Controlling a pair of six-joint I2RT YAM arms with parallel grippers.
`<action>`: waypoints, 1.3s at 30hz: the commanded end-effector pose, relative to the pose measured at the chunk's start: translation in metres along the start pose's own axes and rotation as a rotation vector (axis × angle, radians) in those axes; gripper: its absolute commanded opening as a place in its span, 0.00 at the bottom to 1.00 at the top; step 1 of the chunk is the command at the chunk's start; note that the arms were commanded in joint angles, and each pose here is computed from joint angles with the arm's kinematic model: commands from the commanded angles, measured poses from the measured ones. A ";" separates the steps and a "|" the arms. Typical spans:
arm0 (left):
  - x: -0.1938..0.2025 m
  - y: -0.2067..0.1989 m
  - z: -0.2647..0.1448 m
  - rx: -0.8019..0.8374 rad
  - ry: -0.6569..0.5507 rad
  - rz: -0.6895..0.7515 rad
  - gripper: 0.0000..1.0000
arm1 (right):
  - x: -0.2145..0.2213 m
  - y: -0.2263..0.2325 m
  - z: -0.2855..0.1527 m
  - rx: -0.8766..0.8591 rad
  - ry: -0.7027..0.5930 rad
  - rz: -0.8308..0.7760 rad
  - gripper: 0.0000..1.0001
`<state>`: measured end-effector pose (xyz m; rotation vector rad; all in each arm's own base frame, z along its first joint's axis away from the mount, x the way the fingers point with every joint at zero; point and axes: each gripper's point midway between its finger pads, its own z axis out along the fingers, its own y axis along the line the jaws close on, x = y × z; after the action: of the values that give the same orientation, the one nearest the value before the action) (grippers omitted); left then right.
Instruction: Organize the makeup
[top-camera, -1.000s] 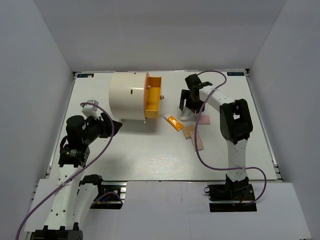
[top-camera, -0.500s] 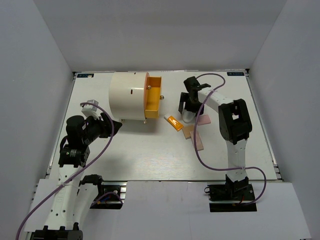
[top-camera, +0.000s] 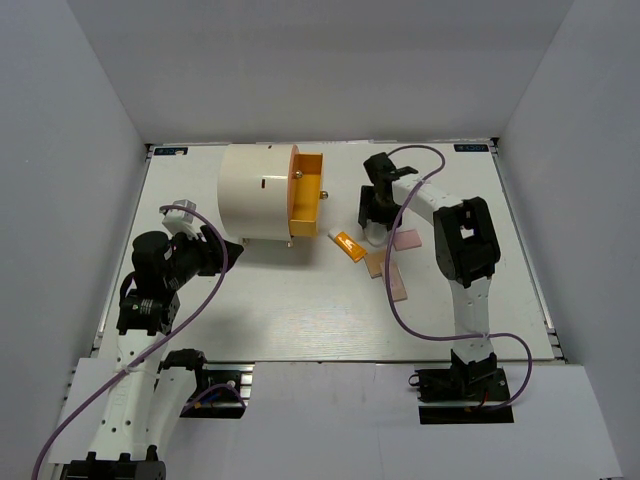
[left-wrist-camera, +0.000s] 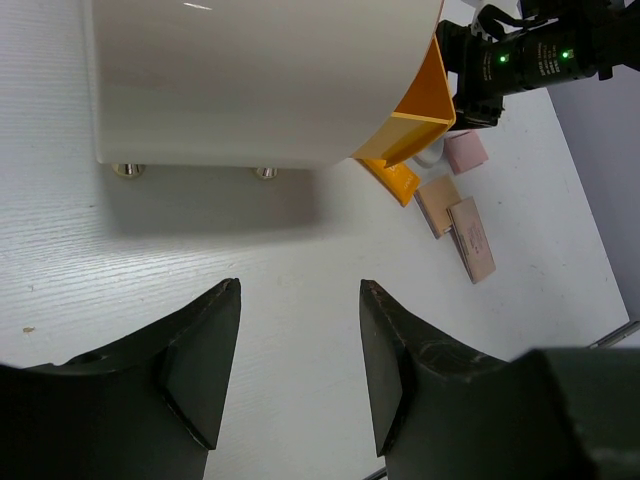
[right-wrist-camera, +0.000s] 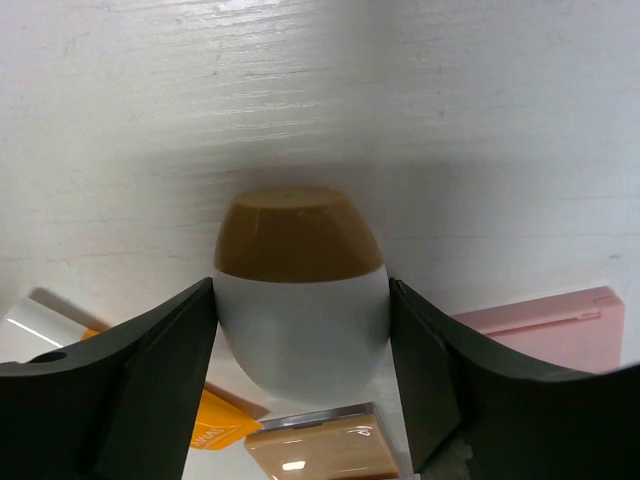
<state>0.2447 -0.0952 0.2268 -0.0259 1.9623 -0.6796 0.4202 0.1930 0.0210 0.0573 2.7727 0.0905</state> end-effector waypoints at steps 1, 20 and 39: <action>-0.002 -0.002 -0.002 0.003 -0.007 0.004 0.61 | 0.003 -0.002 0.016 0.010 0.002 -0.069 0.68; -0.001 0.000 0.000 -0.003 0.003 -0.001 0.61 | -0.026 0.047 -0.082 -0.477 -0.231 -0.625 0.00; -0.003 0.000 0.008 0.013 0.026 -0.016 0.61 | -0.060 0.152 -0.275 -1.153 -0.824 -1.010 0.00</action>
<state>0.2498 -0.0961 0.2157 -0.0394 2.0100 -0.6881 0.3888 0.3019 0.2538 -1.1255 1.6578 0.9764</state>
